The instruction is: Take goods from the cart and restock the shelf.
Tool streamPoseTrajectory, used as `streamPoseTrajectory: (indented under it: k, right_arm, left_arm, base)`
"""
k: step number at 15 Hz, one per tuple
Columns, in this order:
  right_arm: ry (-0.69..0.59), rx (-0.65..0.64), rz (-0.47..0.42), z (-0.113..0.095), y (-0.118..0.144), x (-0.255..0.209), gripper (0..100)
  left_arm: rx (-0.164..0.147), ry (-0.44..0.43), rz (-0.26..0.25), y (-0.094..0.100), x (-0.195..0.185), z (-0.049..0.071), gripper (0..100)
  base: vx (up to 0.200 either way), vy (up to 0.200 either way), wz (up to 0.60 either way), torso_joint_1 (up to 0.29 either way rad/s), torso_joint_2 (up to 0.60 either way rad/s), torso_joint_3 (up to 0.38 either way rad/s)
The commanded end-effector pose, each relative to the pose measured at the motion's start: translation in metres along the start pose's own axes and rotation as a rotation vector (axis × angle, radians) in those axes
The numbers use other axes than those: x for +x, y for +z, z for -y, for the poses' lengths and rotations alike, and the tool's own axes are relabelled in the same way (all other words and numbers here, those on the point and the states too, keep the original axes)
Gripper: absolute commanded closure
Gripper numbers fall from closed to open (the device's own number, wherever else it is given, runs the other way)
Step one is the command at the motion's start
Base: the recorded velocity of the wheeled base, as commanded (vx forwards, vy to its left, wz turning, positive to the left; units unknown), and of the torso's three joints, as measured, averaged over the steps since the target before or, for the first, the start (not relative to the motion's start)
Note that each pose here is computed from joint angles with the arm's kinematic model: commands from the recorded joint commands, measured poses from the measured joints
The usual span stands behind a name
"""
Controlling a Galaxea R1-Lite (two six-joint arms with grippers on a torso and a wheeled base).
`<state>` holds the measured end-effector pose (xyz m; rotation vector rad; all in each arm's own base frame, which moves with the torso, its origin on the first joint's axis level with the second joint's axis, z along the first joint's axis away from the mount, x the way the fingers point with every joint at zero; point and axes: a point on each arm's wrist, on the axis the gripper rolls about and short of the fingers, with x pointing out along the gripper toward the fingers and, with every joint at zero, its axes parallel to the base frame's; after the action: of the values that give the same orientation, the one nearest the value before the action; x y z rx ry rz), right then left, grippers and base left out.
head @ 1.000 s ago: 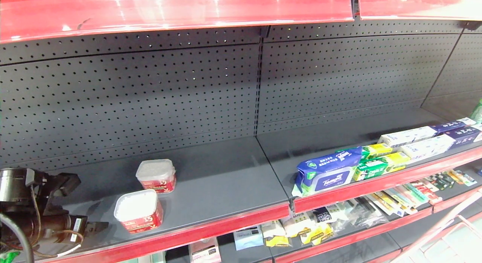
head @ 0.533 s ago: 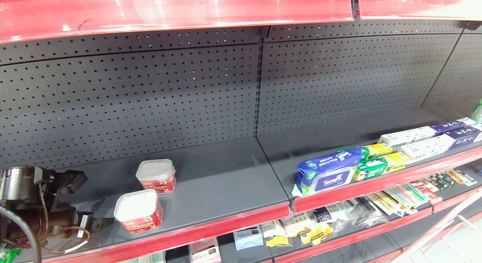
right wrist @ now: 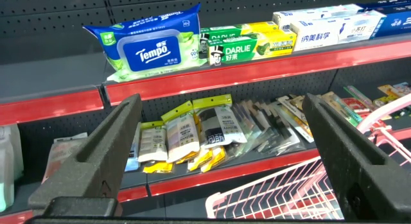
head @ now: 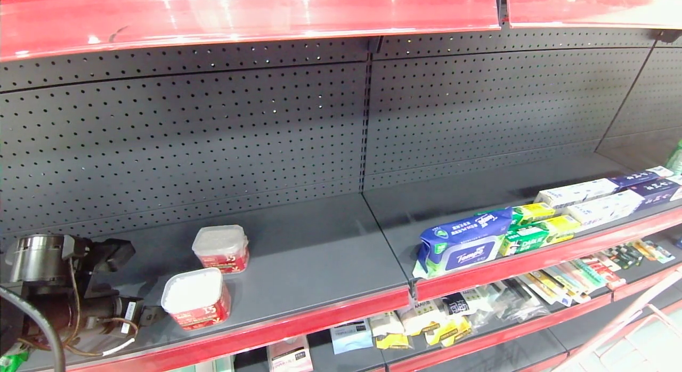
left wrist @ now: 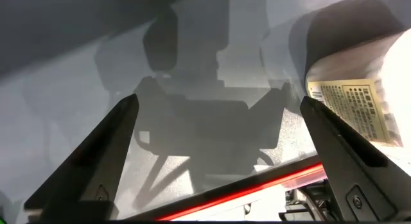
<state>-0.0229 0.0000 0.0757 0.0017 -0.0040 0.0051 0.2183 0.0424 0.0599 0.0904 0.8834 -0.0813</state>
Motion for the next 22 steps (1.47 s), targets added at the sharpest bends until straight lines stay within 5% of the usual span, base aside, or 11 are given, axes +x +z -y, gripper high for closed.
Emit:
streamPoseTrajectory:
  k: [1, 22]
  right_arm:
    - [0.001, 0.0, -0.001, 0.0, 0.0001, 0.0001, 0]
    - [0.001, 0.0, -0.001, 0.0, 0.0001, 0.0001, 0]
  left_arm:
    - [0.004, -0.002, 0.001, 0.0004, 0.0003, 0.0008, 0]
    - [0.037, -0.032, 0.0, 0.0051, 0.0067, 0.0094, 0]
  base:
    - [0.0, 0.0, 0.0, 0.0, 0.0, 0.0]
    - [0.0, 0.0, 0.0, 0.0, 0.0, 0.0]
